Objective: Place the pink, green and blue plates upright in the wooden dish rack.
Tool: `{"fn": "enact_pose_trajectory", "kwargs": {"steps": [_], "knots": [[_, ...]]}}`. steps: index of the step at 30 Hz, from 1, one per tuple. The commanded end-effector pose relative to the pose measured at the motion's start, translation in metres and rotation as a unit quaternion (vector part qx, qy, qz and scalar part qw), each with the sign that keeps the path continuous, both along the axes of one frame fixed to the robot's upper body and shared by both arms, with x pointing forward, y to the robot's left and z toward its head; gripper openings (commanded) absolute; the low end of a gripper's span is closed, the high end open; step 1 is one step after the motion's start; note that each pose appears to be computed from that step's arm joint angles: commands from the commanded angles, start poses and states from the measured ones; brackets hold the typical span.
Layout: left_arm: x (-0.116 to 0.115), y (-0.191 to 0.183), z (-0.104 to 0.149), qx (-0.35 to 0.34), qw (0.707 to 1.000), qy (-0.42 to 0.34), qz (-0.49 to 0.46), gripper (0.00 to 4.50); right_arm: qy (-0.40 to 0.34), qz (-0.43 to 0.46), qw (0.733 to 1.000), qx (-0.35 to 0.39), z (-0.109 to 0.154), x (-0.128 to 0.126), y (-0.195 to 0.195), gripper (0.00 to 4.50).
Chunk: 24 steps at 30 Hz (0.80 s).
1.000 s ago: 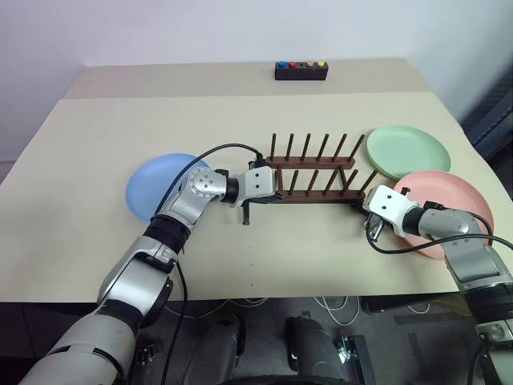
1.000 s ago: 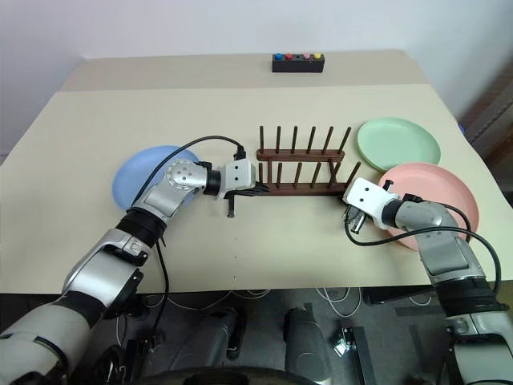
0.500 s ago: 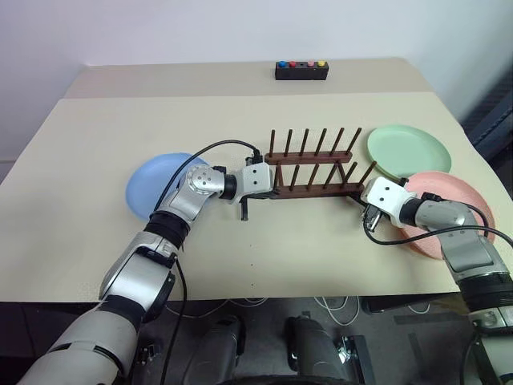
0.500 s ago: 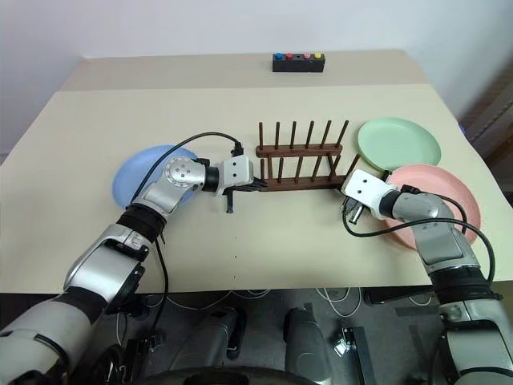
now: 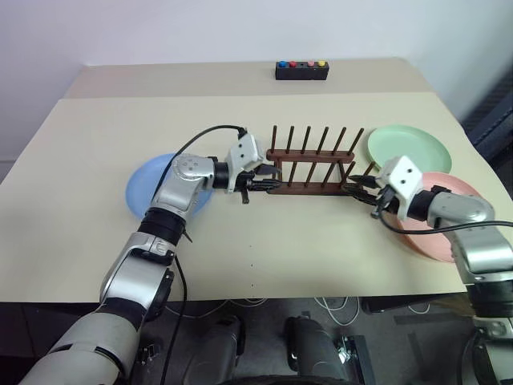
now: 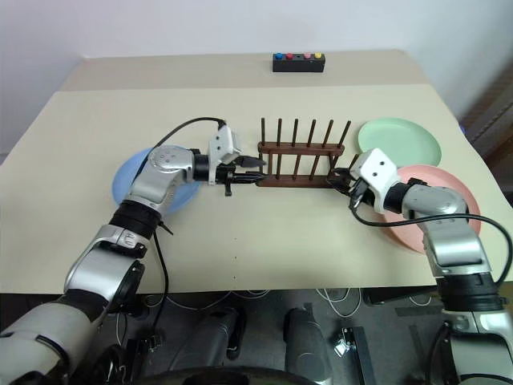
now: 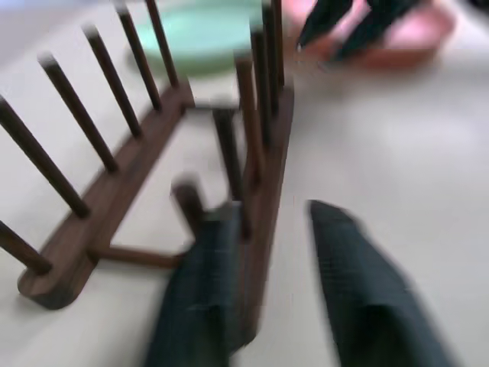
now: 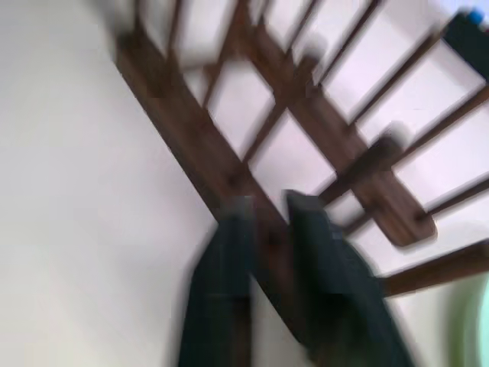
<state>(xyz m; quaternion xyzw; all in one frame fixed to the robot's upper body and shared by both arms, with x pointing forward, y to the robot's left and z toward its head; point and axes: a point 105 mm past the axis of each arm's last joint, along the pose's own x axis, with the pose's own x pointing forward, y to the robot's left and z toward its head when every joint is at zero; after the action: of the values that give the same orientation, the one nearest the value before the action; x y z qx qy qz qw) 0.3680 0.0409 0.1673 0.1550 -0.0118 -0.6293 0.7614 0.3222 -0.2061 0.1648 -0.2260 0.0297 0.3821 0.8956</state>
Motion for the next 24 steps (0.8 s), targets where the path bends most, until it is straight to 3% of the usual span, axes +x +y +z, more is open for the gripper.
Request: {"fn": "enact_pose_trajectory", "kwargs": {"steps": [1, 3, 4, 5, 13, 19, 21, 24], "knots": [[-0.023, 0.013, 0.025, -0.055, 0.997, 0.031, -0.049, 3.12, -0.008, 0.031, 0.998, 0.047, 0.03, -0.021, 0.006, 2.67], [-0.032, 0.021, 0.028, -0.062, 0.995, 0.047, -0.062, 4.19, 0.004, 0.03, 0.998, 0.058, 0.035, -0.03, 0.002, 3.73], [-0.036, 0.028, 0.031, -0.066, 0.994, 0.056, -0.067, 4.5, 0.008, 0.026, 0.998, 0.062, 0.041, -0.035, -0.002, 4.14], [-0.04, 0.033, 0.033, -0.07, 0.993, 0.067, -0.071, 4.5, 0.013, 0.016, 0.998, 0.061, 0.044, -0.04, -0.009, 4.46], [-0.054, 0.046, 0.061, -0.132, 0.982, 0.102, -0.089, 4.5, 0.061, -0.111, 0.992, -0.023, 0.033, -0.062, -0.065, 4.46], [-0.07, 0.059, 0.059, -0.12, 0.984, 0.054, -0.116, 4.5, 0.134, -0.161, 0.975, -0.071, 0.003, -0.086, -0.077, 4.46], [-0.075, 0.06, 0.06, -0.126, 0.98, 0.071, -0.134, 4.5, 0.139, -0.182, 0.971, -0.072, 0.0, -0.088, -0.083, 4.46], [-0.072, 0.057, 0.058, -0.117, 0.984, 0.044, -0.131, 4.5, 0.167, -0.217, 0.957, -0.099, -0.014, -0.093, -0.098, 4.46]]}}
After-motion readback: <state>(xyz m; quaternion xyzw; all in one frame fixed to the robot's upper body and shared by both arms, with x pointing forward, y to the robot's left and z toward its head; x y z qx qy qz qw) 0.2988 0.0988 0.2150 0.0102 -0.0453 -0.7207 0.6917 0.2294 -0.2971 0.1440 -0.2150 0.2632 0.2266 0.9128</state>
